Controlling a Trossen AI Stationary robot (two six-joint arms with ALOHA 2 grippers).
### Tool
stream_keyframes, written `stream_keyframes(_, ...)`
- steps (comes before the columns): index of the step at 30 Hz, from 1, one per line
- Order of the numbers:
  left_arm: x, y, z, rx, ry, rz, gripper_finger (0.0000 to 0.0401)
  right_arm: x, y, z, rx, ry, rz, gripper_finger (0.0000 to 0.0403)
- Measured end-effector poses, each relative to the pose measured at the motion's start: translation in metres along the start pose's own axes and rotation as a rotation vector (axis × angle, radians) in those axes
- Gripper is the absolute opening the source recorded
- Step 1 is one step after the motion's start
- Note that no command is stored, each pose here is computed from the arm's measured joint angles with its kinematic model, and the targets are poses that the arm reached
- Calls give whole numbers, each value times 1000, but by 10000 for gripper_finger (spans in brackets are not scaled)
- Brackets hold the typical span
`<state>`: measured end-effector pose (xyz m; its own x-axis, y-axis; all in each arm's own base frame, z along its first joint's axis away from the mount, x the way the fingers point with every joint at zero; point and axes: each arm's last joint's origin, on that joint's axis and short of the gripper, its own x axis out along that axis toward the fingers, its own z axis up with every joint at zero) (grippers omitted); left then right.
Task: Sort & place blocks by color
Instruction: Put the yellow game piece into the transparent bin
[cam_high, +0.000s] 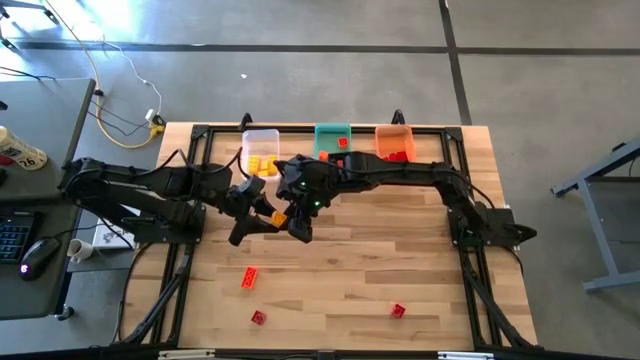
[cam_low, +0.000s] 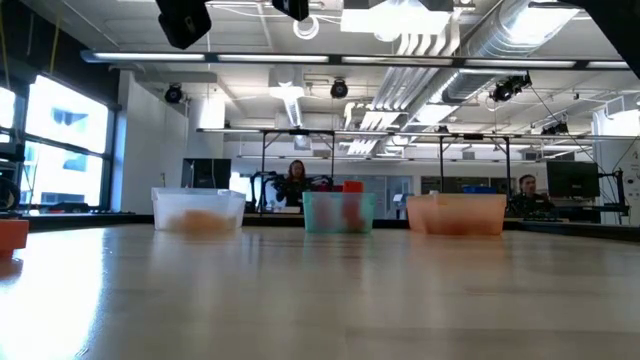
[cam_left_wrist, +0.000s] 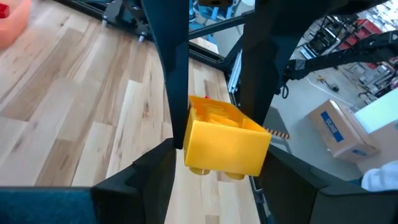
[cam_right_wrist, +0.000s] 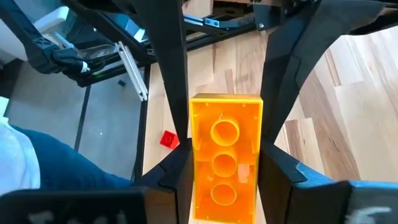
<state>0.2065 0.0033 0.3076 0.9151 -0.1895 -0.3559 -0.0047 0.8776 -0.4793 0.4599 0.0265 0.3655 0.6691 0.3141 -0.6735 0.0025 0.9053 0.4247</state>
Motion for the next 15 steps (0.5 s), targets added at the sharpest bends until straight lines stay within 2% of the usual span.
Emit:
stream_keyframes(8, -1, -1, 2, 4, -11, -8, 200, 5, 0, -7, 22, 66, -8, 112)
stream_keyframes(15, -1, -1, 1, 5, 8, -24, 200, 5, 2, -4, 7, 30, 5, 112)
